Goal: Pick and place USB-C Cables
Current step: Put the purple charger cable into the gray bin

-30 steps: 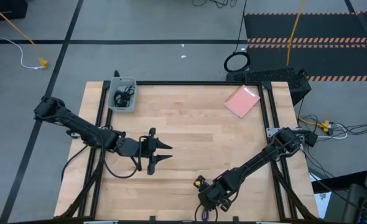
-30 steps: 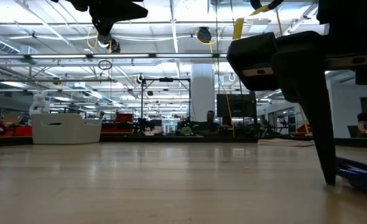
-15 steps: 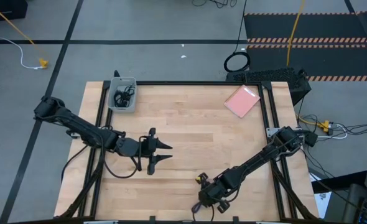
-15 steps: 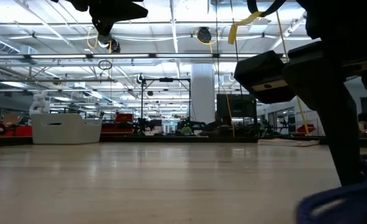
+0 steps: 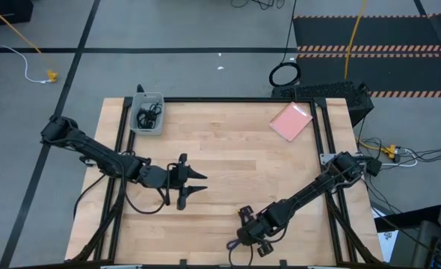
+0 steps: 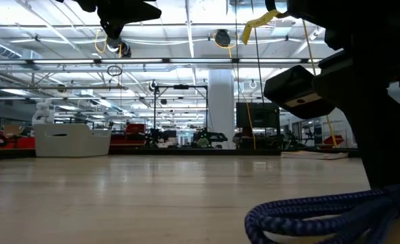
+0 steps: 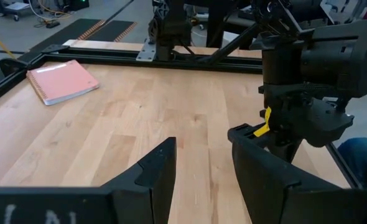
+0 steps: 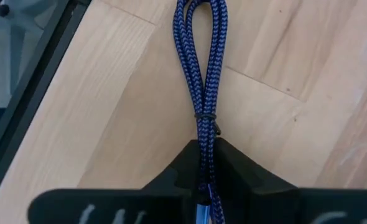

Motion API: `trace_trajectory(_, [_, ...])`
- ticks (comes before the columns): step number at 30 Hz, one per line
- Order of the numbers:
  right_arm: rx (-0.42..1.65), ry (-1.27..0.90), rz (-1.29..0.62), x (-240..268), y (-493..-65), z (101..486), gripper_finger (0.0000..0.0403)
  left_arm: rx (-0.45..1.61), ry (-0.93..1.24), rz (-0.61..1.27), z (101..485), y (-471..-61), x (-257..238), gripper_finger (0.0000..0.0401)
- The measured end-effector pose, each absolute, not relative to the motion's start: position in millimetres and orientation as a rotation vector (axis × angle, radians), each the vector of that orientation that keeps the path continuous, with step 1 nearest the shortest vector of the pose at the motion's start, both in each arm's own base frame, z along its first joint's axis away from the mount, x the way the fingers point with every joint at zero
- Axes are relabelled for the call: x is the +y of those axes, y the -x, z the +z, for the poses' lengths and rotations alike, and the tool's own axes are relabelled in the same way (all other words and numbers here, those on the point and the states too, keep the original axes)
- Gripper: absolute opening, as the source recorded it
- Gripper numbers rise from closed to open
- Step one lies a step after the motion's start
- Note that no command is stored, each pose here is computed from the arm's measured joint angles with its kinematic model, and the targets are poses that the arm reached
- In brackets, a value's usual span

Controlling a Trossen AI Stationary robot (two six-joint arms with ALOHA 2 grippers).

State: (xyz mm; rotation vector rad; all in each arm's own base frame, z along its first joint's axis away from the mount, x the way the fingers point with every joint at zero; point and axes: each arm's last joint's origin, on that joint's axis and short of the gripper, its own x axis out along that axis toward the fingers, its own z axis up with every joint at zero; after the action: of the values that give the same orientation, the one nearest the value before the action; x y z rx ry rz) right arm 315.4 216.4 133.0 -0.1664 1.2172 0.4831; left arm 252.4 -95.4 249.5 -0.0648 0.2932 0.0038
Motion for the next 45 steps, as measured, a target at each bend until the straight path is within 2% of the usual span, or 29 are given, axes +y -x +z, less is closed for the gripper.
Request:
trace_trajectory(7, [1.227, 0.104, 0.464, 214, -308, 150, 0.0027, 0.285, 0.069, 0.003, 250, -253, -95, 0.0159])
trace_trajectory(16, [1.144, 0.073, 0.405, 201, -294, 204, 0.0027, 0.283, 0.062, 0.002, 251, -253, -96, 0.0159])
trace_trajectory(25, [1.03, 0.101, 0.32, 176, -263, 265, 0.0027, 0.28, 0.023, -0.003, 251, -253, -95, 0.0159])
trace_trajectory(34, [1.012, 0.015, 0.244, 142, -222, 312, 0.0027, 0.219, -0.061, -0.01, 257, -255, -93, 0.0159])
trace_trajectory(38, [0.967, -0.026, 0.155, 130, -205, 320, 0.0027, 0.216, -0.107, -0.004, 257, -257, -90, 0.0159])
trace_trajectory(45, [0.827, -0.026, 0.054, 115, -192, 299, 0.0027, 0.222, -0.206, 0.008, 257, -259, -82, 0.0159])
